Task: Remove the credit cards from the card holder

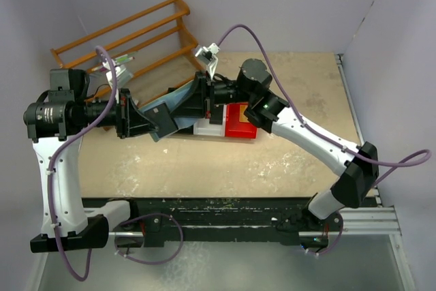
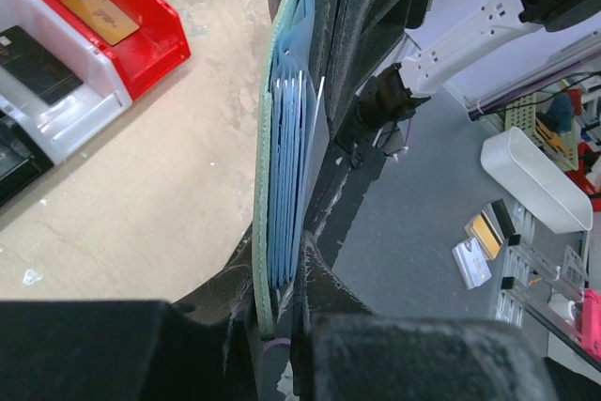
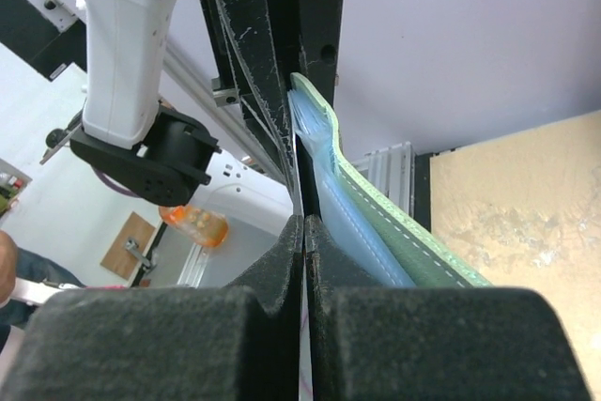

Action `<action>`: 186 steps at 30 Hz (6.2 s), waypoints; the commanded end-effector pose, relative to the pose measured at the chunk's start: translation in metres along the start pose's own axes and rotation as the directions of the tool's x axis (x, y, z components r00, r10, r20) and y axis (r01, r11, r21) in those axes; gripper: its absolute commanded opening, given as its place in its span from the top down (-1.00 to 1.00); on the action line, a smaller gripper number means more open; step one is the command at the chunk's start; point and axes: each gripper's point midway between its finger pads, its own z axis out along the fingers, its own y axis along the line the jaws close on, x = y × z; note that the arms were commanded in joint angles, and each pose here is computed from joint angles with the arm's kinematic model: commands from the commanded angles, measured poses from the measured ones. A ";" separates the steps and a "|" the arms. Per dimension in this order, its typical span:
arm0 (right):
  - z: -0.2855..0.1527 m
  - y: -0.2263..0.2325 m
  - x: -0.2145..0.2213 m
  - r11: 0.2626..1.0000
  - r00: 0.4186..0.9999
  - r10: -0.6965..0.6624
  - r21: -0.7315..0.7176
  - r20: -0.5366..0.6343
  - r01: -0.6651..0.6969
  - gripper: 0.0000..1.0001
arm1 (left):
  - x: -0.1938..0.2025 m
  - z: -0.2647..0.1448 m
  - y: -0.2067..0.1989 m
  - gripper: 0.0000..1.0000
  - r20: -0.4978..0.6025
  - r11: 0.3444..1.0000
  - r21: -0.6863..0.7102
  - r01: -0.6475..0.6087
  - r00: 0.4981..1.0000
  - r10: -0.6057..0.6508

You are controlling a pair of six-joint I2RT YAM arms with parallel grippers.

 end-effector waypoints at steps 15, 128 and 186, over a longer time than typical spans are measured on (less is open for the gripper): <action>-0.017 0.024 -0.017 0.997 0.997 -0.077 -0.013 0.028 0.078 0.86 | -0.015 -0.001 -0.020 0.90 0.052 0.992 0.097 -0.076 0.996 0.071; -0.010 0.022 -0.016 0.996 0.998 -0.015 -0.083 0.062 0.021 0.30 | -0.023 -0.005 -0.047 0.89 0.107 0.972 0.216 -0.095 0.992 0.073; 0.019 0.031 -0.012 0.997 0.999 -0.025 -0.074 0.022 0.026 0.42 | -0.024 -0.008 -0.051 0.86 0.111 0.972 0.197 -0.125 0.988 0.104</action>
